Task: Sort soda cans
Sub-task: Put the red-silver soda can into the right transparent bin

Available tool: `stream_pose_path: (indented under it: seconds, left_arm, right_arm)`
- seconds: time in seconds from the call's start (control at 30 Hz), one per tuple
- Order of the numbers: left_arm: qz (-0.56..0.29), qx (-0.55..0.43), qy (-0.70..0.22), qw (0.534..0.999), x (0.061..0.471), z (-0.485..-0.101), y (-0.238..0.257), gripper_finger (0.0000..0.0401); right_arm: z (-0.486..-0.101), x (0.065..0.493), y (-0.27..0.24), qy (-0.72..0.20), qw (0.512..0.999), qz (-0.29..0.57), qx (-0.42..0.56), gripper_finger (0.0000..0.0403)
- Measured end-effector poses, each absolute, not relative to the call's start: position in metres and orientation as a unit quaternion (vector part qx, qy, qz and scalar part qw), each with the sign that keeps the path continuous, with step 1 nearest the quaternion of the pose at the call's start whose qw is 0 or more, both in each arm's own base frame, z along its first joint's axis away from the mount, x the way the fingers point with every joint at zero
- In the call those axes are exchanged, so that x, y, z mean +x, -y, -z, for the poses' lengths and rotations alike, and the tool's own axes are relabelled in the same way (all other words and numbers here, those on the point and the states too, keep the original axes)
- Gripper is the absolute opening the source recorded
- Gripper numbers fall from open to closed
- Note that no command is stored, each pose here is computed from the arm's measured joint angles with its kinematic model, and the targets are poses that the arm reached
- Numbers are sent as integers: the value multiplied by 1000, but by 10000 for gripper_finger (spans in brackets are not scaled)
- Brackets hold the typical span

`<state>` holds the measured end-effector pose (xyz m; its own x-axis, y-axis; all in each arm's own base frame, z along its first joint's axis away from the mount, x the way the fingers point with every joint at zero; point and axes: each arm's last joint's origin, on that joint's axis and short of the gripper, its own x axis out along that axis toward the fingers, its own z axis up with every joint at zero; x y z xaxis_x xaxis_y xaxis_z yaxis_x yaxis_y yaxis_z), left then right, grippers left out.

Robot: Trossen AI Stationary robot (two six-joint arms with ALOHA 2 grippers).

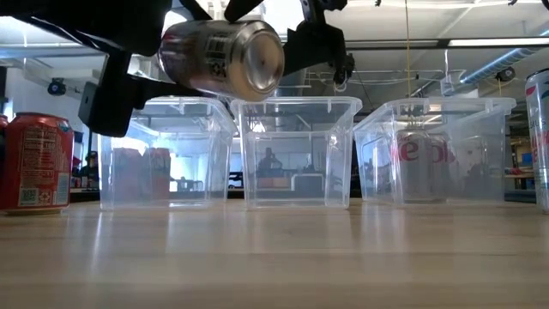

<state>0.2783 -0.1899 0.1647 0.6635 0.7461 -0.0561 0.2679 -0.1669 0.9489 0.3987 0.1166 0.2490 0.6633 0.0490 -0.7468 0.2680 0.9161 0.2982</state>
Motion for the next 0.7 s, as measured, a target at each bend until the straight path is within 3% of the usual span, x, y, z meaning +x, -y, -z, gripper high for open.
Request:
stream_pose_path:
  seconds: [0.43, 0.7]
  left_arm:
    - [-229, 715, -345, 563, 268, -170, 181, 288]
    - [-235, 681, -335, 607, 259, -191, 174, 288]
  right_arm:
    - [-252, 395, -123, -405, 890, 56, 202, 381]
    - [-256, 398, -122, -375, 910, 63, 166, 381]
